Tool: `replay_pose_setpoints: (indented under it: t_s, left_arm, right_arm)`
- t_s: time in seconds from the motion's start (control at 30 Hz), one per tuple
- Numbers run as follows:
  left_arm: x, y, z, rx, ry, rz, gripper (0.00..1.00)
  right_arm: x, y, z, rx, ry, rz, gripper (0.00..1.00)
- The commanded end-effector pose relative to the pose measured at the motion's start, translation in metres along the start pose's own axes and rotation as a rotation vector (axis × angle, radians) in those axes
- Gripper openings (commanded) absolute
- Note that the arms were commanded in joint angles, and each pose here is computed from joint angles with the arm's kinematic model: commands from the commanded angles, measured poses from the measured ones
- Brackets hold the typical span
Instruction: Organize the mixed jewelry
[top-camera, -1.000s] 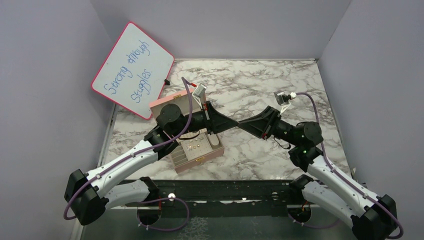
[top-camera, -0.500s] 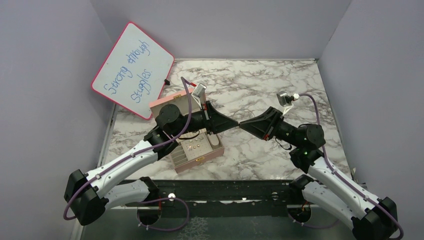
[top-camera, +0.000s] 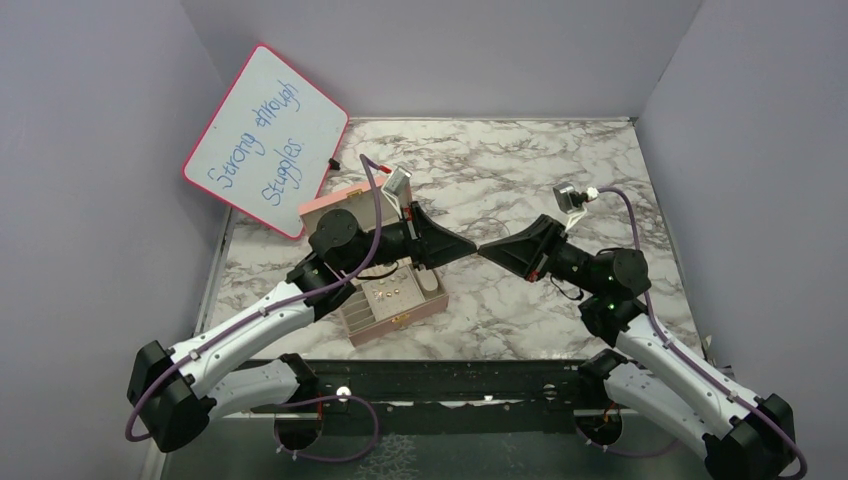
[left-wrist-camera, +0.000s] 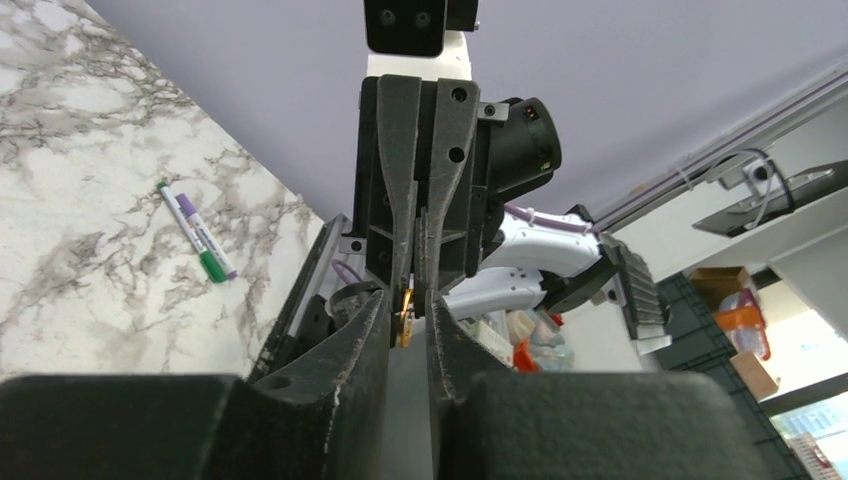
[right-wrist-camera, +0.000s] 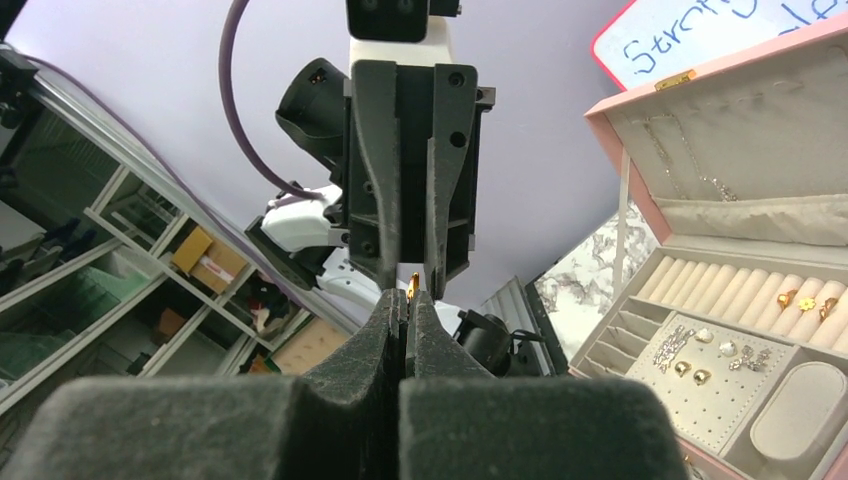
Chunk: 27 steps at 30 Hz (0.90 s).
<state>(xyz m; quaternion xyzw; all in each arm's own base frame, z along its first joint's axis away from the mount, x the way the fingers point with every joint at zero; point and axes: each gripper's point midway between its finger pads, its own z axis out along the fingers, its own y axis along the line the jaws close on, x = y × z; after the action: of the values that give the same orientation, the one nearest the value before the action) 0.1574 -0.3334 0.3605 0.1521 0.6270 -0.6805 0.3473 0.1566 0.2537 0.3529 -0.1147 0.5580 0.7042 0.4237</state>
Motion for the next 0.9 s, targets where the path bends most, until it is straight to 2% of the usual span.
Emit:
replay_pose_setpoints:
  t_s: [0.0, 0.13, 0.23, 0.3, 0.5, 0.67, 0.87]
  left_arm:
    - [-0.014, -0.012, -0.006, 0.021, -0.069, 0.052, 0.3]
    - [-0.017, -0.001, -0.011, -0.026, -0.118, 0.066, 0.57]
    - [-0.023, 0.013, -0.022, -0.099, -0.193, 0.112, 0.69]
    - [-0.031, 0.028, -0.035, -0.206, -0.254, 0.131, 0.76]
    - [-0.048, 0.076, -0.094, -0.582, -0.394, 0.209, 0.85]
    - [-0.05, 0.095, -0.137, -0.766, -0.431, 0.304, 0.9]
    - [-0.052, 0.106, -0.175, -0.935, -0.424, 0.421, 0.92]
  right_arm:
    - [0.001, -0.003, -0.002, 0.015, -0.009, -0.034, 0.01]
    - [0.002, -0.016, -0.001, 0.073, 0.007, -0.053, 0.01]
    - [0.002, -0.033, 0.003, 0.154, 0.033, -0.055, 0.01]
    - [0.003, -0.049, 0.007, 0.223, 0.062, -0.054, 0.01]
    - [0.019, -0.108, 0.015, 0.43, 0.166, -0.047, 0.01]
    - [0.042, -0.146, 0.032, 0.564, 0.221, -0.106, 0.01]
    - [0.065, -0.184, 0.061, 0.716, 0.282, -0.22, 0.01]
